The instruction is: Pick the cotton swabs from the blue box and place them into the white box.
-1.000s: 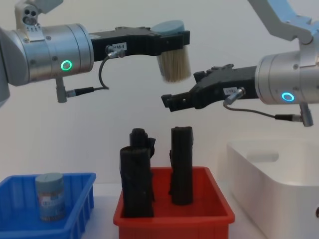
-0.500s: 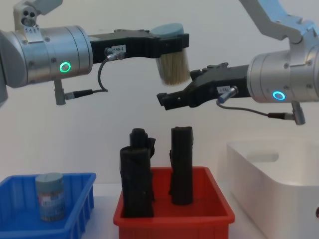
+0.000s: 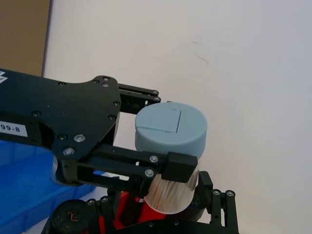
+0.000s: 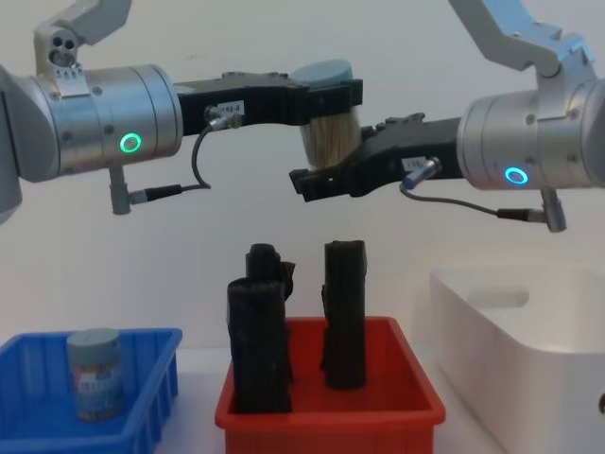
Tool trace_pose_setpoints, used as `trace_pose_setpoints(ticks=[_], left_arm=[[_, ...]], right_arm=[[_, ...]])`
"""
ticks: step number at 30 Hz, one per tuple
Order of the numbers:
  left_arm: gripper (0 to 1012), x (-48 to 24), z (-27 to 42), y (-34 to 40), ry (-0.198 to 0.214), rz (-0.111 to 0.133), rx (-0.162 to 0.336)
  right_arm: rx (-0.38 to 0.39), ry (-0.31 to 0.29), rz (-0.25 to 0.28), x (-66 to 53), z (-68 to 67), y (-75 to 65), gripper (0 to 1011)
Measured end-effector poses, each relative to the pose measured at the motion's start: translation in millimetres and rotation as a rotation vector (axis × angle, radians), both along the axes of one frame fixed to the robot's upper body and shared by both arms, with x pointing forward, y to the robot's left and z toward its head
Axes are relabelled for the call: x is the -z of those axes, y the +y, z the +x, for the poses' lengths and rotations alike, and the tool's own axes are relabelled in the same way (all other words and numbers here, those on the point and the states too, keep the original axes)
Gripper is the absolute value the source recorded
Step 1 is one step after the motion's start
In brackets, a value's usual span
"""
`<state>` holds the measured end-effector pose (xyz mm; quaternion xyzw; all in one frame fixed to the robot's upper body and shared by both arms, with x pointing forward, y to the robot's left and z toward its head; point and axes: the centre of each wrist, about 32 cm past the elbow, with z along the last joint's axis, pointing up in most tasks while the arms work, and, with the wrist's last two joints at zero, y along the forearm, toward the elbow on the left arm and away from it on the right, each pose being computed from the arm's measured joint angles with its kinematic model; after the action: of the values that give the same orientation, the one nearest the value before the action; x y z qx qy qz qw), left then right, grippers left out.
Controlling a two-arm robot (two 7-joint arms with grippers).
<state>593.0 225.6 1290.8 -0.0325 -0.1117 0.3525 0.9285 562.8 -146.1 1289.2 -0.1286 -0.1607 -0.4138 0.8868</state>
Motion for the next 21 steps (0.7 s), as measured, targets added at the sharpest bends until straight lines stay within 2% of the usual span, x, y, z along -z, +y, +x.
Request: trace_pose_setpoints(ticks=[8,14,21], left_arm=[[668,3.0,-0.7,-0.2,0.013,0.001,-0.006],[668,3.9,-1.0,-0.2,0.017,0.001,-0.009],[669,4.7,-1.2,-0.2,0.021,0.001,-0.011]], right_arm=[[0.008,-0.011,0.004,0.2,0.8,2.3,999],[0.012,-0.016,0.005,0.3,1.1,3.3,883],[0.016,-0.02,0.005,0.5,1.4,3.9,681]])
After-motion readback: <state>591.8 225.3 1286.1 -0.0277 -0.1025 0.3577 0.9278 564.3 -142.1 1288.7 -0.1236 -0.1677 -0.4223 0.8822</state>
